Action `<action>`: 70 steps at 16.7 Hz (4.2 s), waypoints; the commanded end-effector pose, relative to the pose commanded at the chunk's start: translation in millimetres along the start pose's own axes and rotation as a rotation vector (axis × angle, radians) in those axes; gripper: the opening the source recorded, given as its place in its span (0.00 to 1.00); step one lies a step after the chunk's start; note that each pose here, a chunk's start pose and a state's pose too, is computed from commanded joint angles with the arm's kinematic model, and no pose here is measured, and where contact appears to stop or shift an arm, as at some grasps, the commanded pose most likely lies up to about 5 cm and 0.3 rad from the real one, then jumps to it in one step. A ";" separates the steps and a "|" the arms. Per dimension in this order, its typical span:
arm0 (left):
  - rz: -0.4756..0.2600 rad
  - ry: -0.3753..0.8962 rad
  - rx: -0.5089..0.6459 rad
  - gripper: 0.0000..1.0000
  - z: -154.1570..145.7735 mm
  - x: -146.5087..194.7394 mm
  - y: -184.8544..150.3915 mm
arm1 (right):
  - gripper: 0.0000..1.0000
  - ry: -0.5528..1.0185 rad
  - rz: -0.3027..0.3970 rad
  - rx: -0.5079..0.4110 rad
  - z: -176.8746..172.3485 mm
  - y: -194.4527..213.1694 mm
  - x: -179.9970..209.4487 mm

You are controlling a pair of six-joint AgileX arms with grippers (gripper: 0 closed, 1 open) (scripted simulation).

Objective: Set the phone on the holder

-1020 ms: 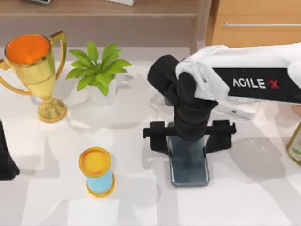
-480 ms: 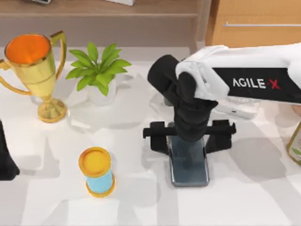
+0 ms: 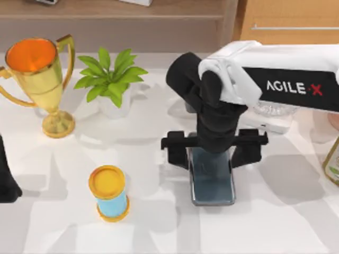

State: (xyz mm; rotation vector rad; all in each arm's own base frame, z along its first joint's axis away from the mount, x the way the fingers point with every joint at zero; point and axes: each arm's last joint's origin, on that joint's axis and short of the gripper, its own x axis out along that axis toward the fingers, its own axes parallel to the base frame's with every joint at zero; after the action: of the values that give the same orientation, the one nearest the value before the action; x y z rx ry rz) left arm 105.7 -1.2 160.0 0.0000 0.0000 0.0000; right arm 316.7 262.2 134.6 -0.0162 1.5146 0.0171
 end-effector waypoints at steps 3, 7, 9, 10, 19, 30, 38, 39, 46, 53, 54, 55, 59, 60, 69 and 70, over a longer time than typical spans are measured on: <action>0.000 0.000 0.000 1.00 0.0 0.0 0.0 | 0.00 -0.005 0.013 0.002 1.4 0.2 -2.8; 0.000 0.000 0.000 1.00 0.0 0.0 0.0 | 0.00 -0.089 0.183 0.003 18.0 -9.5 -56.4; 0.000 0.000 0.000 1.00 0.0 0.0 0.0 | 0.00 -0.144 0.299 -0.008 28.3 -25.3 -92.3; 0.000 0.000 0.000 1.00 0.0 0.0 0.0 | 0.00 -0.174 0.359 -0.018 33.3 -36.7 -110.9; 0.000 0.000 0.000 1.00 0.0 0.0 0.0 | 0.00 -0.550 0.686 -0.204 43.0 -206.2 -233.9; 0.000 0.000 0.000 1.00 0.0 0.0 0.0 | 0.00 -0.986 0.366 -0.468 -34.3 -460.4 -212.5; 0.000 0.000 0.000 1.00 0.0 0.0 0.0 | 0.00 -1.052 0.235 -0.412 -129.8 -564.7 -124.7; 0.000 0.000 0.000 1.00 0.0 0.0 0.0 | 0.00 -1.055 0.236 -0.400 -136.3 -568.7 -118.0; 0.000 0.000 0.000 1.00 0.0 0.0 0.0 | 0.00 -1.056 0.236 -0.394 -140.6 -571.4 -113.2; 0.000 0.000 0.000 1.00 0.0 0.0 0.0 | 0.00 -1.006 0.185 -0.419 -128.1 -563.4 -112.3; 0.000 0.000 0.000 1.00 0.0 0.0 0.0 | 0.00 -0.998 0.175 -0.425 -124.2 -561.0 -111.9; 0.000 0.000 0.000 1.00 0.0 0.0 0.0 | 0.00 -0.994 0.169 -0.428 -120.1 -558.6 -110.6; 0.000 0.000 0.000 1.00 0.0 0.0 0.0 | 0.00 -1.028 0.208 -0.404 -106.8 -553.0 -95.6; 0.000 0.000 0.000 1.00 0.0 0.0 0.0 | 0.00 -1.042 0.222 -0.396 -104.8 -553.2 -91.4; 0.000 0.000 0.000 1.00 0.0 0.0 0.0 | 0.30 -1.057 0.238 -0.389 -102.8 -553.5 -87.0; 0.000 0.000 0.000 1.00 0.0 0.0 0.0 | 0.38 -1.057 0.238 -0.389 -102.8 -553.5 -87.0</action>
State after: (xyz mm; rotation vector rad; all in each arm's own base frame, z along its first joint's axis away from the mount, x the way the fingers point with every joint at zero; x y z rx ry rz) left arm 105.7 -1.2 160.0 0.0000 0.0000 0.0000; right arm 221.0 -293.6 215.7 -0.1189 0.4322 0.4440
